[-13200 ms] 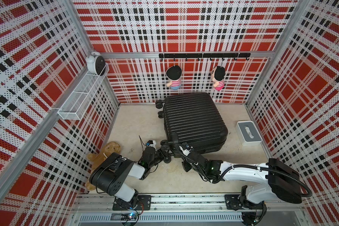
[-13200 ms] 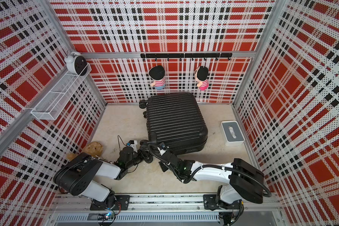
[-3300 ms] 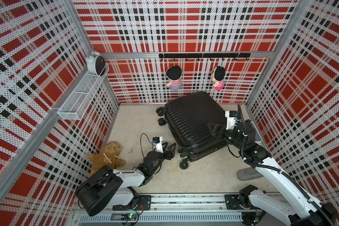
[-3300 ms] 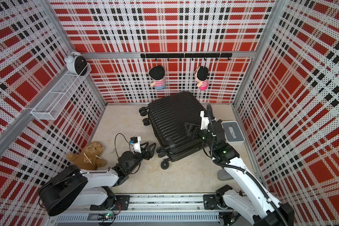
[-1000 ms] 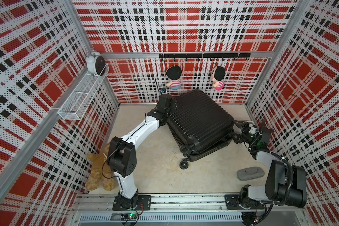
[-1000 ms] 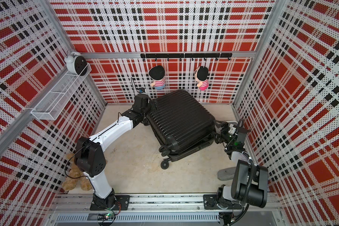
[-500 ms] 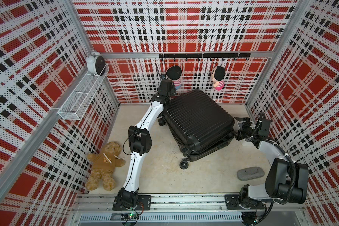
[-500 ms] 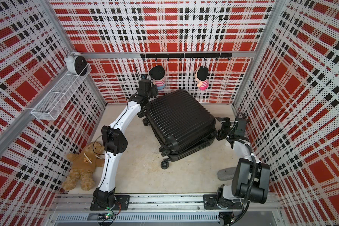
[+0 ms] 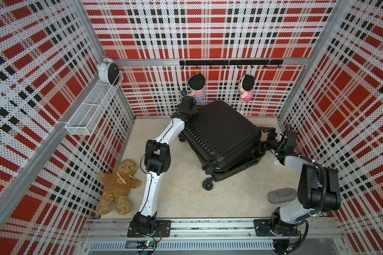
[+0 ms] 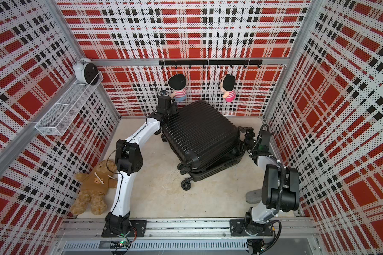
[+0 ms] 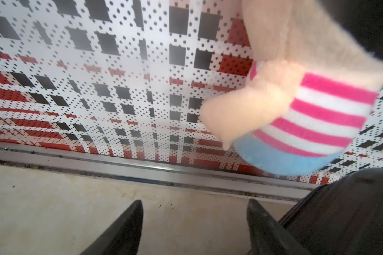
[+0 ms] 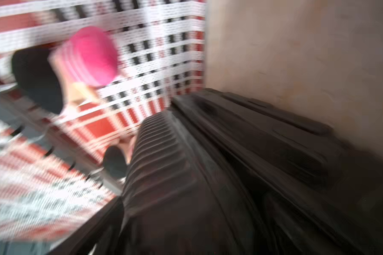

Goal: Open the suitcase zippers
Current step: Open the suitcase at the center of the board.

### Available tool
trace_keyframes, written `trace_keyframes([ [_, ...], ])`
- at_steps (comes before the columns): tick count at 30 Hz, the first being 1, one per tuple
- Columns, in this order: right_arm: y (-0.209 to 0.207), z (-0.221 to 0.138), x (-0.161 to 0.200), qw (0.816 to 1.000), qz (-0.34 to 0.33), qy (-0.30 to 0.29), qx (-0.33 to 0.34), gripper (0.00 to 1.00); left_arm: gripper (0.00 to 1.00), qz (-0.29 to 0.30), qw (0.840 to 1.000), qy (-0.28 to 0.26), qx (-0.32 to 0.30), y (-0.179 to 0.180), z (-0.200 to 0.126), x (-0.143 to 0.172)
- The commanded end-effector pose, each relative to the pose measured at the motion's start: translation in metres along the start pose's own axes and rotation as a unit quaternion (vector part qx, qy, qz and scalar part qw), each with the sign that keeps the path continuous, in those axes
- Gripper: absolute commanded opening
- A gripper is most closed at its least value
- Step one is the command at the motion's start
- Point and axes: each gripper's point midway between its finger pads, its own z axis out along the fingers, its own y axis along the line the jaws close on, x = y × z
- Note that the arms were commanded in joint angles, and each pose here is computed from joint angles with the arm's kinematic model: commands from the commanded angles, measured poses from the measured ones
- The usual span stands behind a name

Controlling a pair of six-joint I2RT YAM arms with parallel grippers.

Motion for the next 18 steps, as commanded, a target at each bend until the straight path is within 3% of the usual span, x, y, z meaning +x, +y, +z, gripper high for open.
trace_keyframes([
  [1,0.037,0.005,0.065,0.979,-0.091,0.115,-0.141,1.0,0.75,0.038,0.995,0.09,0.006,0.018,0.004,0.086],
  [10,0.089,-0.013,0.131,0.927,-0.182,0.189,-0.269,1.0,0.74,0.023,0.996,0.081,0.024,0.027,-0.01,0.096],
  [18,0.119,-0.036,0.178,0.897,-0.299,0.201,-0.256,0.94,0.74,0.012,0.997,0.072,0.037,0.025,-0.017,0.089],
])
